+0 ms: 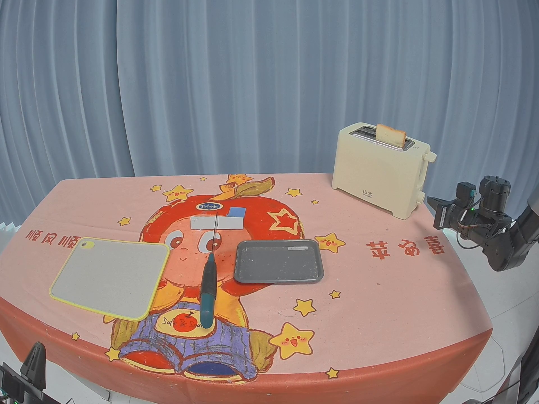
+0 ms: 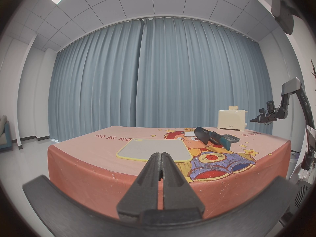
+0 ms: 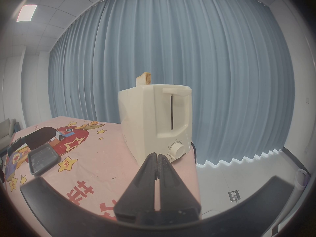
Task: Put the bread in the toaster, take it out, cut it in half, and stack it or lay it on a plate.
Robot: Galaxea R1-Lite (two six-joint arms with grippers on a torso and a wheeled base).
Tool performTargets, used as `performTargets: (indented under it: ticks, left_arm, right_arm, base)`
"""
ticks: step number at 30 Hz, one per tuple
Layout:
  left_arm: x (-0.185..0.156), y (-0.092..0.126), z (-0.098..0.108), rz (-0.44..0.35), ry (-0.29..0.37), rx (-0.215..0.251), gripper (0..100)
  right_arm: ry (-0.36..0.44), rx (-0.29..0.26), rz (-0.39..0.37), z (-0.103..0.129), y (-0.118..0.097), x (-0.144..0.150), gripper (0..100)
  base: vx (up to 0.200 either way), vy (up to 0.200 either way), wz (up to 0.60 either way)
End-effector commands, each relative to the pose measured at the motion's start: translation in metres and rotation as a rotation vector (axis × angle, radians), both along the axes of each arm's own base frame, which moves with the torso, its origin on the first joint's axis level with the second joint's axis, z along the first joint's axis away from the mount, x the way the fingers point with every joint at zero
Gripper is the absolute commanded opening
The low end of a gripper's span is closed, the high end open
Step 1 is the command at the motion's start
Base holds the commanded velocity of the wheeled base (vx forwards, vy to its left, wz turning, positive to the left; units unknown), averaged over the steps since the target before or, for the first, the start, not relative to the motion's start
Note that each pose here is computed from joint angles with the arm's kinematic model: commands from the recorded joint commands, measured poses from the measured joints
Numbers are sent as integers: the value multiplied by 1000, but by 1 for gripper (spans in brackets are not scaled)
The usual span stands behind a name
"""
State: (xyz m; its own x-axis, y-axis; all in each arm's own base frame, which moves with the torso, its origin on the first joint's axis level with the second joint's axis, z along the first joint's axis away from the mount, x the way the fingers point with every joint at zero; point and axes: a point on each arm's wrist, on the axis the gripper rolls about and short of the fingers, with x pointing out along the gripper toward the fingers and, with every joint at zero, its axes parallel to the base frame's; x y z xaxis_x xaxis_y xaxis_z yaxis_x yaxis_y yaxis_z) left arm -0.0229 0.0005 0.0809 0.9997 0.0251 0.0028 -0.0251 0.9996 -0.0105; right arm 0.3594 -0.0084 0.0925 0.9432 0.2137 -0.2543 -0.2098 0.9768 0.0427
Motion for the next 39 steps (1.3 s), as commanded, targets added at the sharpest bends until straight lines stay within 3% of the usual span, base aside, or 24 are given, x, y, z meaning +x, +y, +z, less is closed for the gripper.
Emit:
performTargets:
  ticks: [1, 13, 23, 39]
  left_arm:
    - [1, 0, -5, 3, 13, 0, 0]
    - [1, 0, -5, 3, 13, 0, 0]
    - [1, 0, -5, 3, 13, 0, 0]
    - [1, 0, -5, 3, 13, 0, 0]
  right_arm:
    - [10, 0, 2, -4, 1, 1, 0]
    - [58, 0, 29, -16, 11, -7, 0]
    - [85, 0, 14, -25, 5, -5, 0]
    - [45, -1, -9, -11, -4, 9, 0]
  base:
    - [0, 0, 0]
    - [0, 0, 0]
    - [0, 0, 0]
    - [0, 0, 0]
